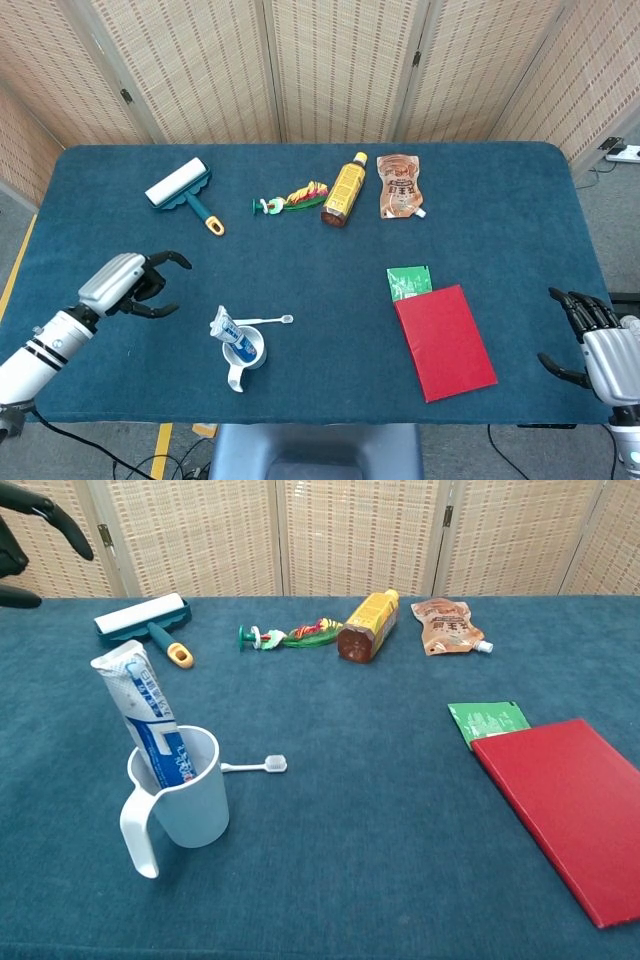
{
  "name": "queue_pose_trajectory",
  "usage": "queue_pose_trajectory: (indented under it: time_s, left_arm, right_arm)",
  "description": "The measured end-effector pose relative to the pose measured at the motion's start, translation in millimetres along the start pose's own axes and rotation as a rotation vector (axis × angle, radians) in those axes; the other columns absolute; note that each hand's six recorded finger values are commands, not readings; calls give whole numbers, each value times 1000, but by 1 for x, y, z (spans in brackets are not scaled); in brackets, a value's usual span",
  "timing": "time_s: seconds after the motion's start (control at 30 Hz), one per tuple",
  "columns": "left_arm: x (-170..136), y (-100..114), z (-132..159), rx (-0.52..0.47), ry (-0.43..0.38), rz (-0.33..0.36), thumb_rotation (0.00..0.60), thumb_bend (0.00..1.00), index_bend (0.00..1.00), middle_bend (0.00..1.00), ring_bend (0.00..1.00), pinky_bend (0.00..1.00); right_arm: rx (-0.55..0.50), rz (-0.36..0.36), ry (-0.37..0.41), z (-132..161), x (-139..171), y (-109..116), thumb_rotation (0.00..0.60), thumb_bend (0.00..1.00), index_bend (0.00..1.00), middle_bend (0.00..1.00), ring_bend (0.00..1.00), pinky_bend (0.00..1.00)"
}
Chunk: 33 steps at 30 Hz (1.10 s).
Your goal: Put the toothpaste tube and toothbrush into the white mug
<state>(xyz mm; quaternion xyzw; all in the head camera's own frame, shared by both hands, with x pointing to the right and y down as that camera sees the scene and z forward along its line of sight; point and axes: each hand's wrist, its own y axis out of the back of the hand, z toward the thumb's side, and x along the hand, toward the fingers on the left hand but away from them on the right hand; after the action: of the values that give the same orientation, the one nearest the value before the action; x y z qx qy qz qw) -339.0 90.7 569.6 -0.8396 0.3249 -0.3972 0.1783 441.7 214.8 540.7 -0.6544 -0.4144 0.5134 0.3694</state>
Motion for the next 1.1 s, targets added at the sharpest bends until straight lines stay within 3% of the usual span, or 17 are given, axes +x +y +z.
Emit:
queue_pose_trajectory:
  time_s: [0.23, 0.47, 0.73, 1.1]
  left_arm:
    - [9, 17, -22, -28, 48, 86, 600, 297, 363, 974, 867, 1000]
    - [31, 9, -57, 94, 130, 103, 600, 297, 393, 973, 864, 1000]
    - [58, -37, -87, 229, 169, 19, 600, 297, 398, 973, 859, 1000]
    - [72, -105, -80, 402, 54, -74, 600, 216, 349, 973, 858, 1000]
  right_arm:
    - [1, 3, -2, 1, 1, -1, 600, 91, 93, 211, 167, 176]
    - [3, -1, -5, 1, 2, 0, 600, 91, 93, 211, 167, 176]
    - [7, 11, -6, 2, 1, -3, 600, 90, 93, 211, 167, 177]
    - [13, 18, -12, 2, -2, -5, 600, 90, 93, 211, 167, 176]
